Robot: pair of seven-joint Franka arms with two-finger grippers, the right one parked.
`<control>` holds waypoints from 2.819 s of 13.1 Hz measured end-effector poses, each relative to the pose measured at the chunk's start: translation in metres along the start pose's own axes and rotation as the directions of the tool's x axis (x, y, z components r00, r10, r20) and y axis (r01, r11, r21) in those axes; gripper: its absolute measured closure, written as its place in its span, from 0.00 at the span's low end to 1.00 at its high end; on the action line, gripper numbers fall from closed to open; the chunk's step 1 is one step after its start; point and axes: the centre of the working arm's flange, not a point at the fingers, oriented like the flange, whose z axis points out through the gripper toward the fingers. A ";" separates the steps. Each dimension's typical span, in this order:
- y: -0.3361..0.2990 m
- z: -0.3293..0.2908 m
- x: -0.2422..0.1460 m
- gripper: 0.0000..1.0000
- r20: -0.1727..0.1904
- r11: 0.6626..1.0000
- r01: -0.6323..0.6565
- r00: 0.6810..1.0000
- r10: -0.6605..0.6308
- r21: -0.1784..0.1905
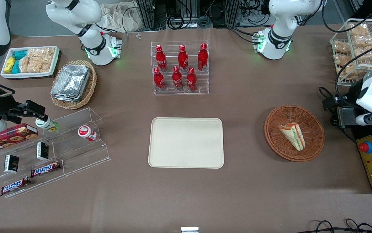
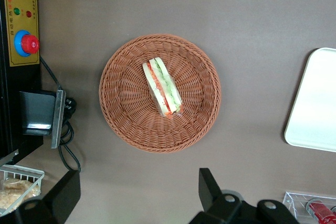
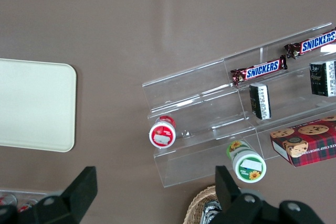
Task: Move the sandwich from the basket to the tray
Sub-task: 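Move the left gripper down over the wrapped sandwich in the wicker basket, then close the left gripper on the sandwich's upright edge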
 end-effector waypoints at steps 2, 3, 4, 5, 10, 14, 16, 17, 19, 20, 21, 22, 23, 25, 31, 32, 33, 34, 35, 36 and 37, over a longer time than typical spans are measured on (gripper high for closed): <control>-0.001 0.003 -0.001 0.00 0.026 1.000 0.000 1.000 0.000 0.004; -0.001 0.004 -0.002 0.00 0.032 1.000 0.000 0.999 0.000 0.005; -0.001 0.004 -0.002 0.00 0.034 1.000 0.000 0.999 -0.001 0.005; -0.001 0.005 -0.002 0.00 0.039 1.000 0.000 0.999 0.000 0.007; -0.041 0.062 0.017 0.00 0.030 0.991 0.130 0.991 -0.130 0.013; -0.056 0.138 0.016 0.01 0.026 0.927 0.374 0.927 -0.374 0.015; -0.045 0.160 0.019 0.01 0.032 0.896 0.444 0.895 -0.444 -0.006; -0.041 0.171 0.022 0.01 0.035 0.885 0.466 0.885 -0.465 -0.019; -0.032 0.189 0.028 0.01 0.034 0.868 0.496 0.868 -0.495 -0.034; -0.023 0.198 0.032 0.01 0.028 0.863 0.504 0.864 -0.503 -0.040; -0.014 0.209 0.035 0.01 0.025 0.859 0.510 0.860 -0.510 -0.045; -0.003 0.221 0.038 0.00 0.023 0.856 0.514 0.858 -0.514 -0.051; 0.006 0.233 0.039 0.01 0.023 0.856 0.515 0.857 -0.514 -0.054; 0.011 0.251 0.039 0.00 0.033 0.857 0.513 0.858 -0.512 -0.049; 0.007 0.287 0.027 0.00 0.028 0.853 0.520 0.854 -0.519 -0.051; 0.006 0.296 0.023 0.00 0.020 0.852 0.521 0.854 -0.520 -0.057; 0.006 0.303 0.020 0.00 0.015 0.851 0.521 0.853 -0.521 -0.061; 0.005 0.308 0.017 0.00 0.012 0.851 0.521 0.853 -0.522 -0.064; 0.005 0.313 0.015 0.00 0.009 0.851 0.522 0.853 -0.522 -0.065; 0.005 0.316 0.013 0.01 0.011 0.850 0.522 0.852 -0.523 -0.064; 0.004 0.318 0.012 0.04 0.011 0.850 0.523 0.852 -0.523 -0.063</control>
